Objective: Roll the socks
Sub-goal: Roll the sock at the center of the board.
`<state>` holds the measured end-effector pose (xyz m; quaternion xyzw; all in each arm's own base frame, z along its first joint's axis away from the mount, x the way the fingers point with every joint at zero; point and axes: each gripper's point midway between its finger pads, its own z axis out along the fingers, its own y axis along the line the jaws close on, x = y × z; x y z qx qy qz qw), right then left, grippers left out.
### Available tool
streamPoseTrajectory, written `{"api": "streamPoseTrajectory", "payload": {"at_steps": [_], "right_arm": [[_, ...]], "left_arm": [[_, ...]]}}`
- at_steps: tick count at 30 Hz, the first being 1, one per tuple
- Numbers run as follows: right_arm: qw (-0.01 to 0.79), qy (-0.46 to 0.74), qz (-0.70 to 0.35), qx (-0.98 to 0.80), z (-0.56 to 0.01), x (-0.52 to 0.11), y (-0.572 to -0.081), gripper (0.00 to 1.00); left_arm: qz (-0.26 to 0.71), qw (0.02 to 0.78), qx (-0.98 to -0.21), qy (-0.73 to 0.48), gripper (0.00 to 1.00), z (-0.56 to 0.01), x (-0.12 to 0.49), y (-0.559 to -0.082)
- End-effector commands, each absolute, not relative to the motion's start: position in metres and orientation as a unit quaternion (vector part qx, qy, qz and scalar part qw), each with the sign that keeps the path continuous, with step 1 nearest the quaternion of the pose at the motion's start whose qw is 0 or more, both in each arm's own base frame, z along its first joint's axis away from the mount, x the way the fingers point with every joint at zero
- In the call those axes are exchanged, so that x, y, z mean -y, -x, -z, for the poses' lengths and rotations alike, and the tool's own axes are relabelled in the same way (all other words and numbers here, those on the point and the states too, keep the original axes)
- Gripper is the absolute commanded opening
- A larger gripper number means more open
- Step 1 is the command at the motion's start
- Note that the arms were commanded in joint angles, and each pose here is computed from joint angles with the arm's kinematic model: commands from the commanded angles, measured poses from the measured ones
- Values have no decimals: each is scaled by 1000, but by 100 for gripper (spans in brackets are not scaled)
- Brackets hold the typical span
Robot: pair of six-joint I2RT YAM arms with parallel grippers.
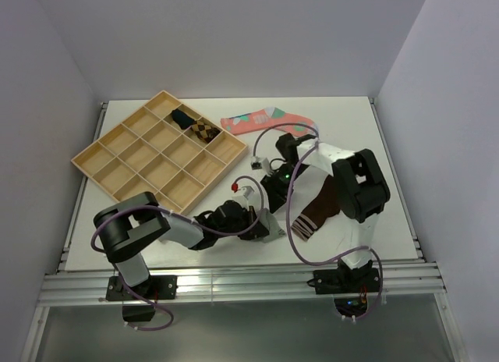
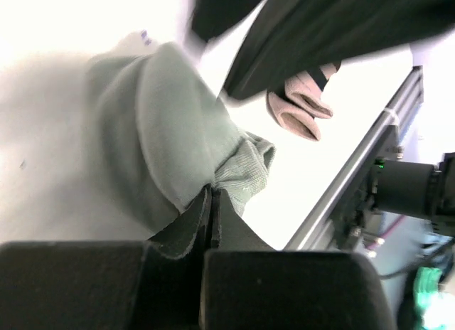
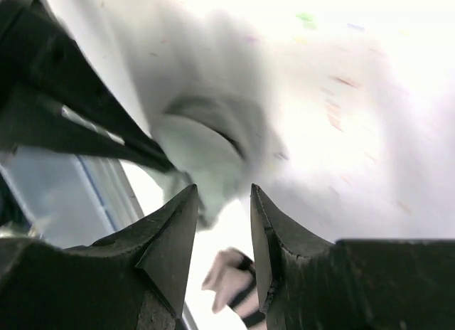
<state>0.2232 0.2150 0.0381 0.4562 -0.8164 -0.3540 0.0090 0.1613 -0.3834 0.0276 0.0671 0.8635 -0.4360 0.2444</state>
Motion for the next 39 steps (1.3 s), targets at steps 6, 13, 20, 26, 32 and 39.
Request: {"api": "streamPoseTrajectory", "payload": {"at_steps": [6,13,20,26,32,39], "right_arm": [[-142,-467,327,809,-74,-179,-255,40],[-281,-563,222,745,-82,-166,-243,41],[-326,-642,198,665,-80,-184,-195,44],[-317,-690,195,621,-71,-207,-166,47],[-297,-713,179,609,-51,-215,-148,47],[-294,-737,149,590,-32,-227,-140,45]], "left_arm": [[392,113,-912,-45,0,21,347,-133],[397,10,-917,-40,0,29,339,-122],[395,-42,-918,-12,0,32,330,-132],[392,-63,-918,-9,0,30,339,-138],[389,-77,-918,0,0,35,340,-138],[387,-80,-919,1,0,37,339,-137]]}}
